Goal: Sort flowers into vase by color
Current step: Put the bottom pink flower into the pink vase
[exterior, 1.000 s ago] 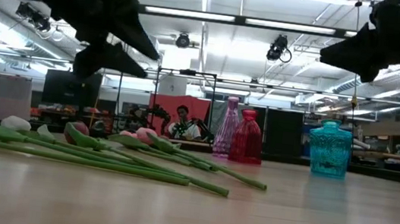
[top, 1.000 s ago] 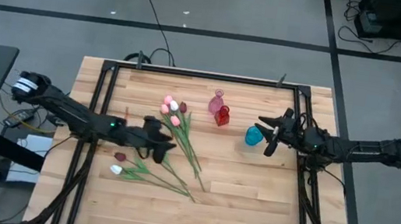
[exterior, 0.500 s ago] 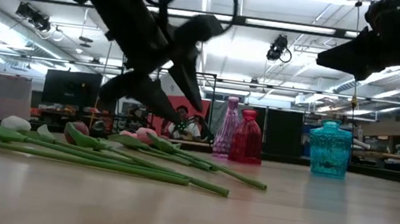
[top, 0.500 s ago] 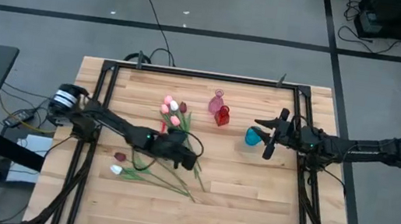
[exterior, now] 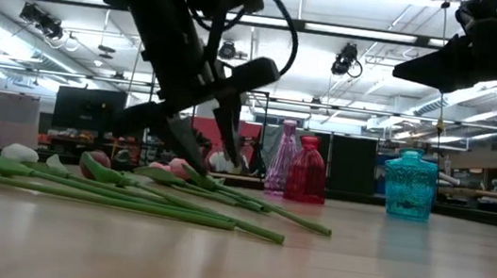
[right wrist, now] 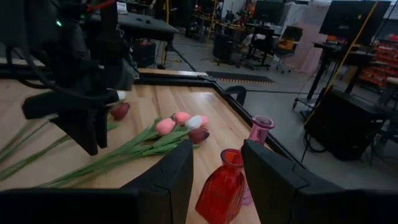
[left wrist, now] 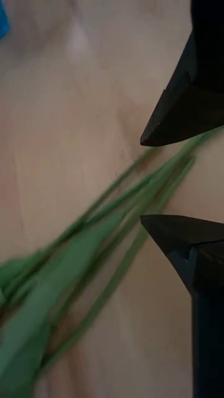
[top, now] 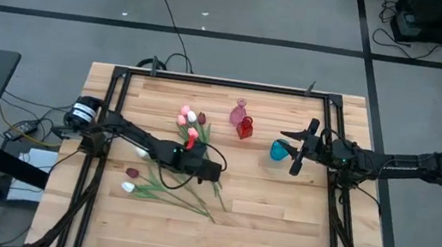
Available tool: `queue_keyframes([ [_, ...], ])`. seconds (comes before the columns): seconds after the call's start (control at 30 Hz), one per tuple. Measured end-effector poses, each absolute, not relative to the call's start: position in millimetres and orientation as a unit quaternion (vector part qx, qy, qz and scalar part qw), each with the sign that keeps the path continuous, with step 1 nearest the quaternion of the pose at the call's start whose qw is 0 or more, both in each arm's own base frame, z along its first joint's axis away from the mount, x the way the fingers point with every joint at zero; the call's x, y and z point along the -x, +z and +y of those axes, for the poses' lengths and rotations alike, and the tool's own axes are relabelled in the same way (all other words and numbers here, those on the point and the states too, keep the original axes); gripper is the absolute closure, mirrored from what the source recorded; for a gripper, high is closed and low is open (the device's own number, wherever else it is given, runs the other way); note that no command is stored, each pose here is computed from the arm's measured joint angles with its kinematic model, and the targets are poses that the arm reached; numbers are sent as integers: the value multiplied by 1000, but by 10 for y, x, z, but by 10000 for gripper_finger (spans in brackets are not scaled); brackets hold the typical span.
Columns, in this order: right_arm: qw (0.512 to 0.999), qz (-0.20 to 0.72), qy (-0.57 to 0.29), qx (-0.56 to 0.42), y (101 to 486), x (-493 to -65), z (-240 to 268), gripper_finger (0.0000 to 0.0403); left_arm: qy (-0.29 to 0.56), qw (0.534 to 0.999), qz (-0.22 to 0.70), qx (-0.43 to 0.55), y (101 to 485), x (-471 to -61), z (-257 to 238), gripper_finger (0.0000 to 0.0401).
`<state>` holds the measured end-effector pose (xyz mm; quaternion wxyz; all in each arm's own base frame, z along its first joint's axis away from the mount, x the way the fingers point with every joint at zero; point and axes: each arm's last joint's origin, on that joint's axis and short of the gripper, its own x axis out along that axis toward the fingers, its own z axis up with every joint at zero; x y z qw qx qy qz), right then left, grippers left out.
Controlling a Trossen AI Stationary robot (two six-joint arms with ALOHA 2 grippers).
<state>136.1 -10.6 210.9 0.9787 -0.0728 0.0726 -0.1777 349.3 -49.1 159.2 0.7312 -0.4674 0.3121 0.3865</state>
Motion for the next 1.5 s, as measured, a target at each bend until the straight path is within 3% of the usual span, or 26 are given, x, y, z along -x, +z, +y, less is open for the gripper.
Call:
queue_keyframes([
  [0.47, 979, 67, -178, 76, 2101, -1446, -108, 252, 407, 709, 329, 473, 1415, -3557, -238, 216],
  [0.57, 979, 67, -178, 76, 2094, -1472, -108, 252, 405, 711, 342, 463, 1349, -3574, -223, 248],
  [0.77, 978, 79, -177, 78, 2055, -1518, -108, 252, 397, 728, 355, 432, 1337, -3571, -215, 365],
  [0.83, 978, 80, -177, 78, 2050, -1532, -108, 252, 390, 736, 358, 423, 1376, -3560, -214, 387],
  [1.2, 978, 81, -177, 78, 2041, -1550, -109, 252, 357, 781, 396, 323, 1825, -3322, -185, 386],
  [1.5, 978, 68, -182, 75, 2069, -1547, -113, 252, 250, 817, 486, 185, 2151, -3051, -183, 379],
])
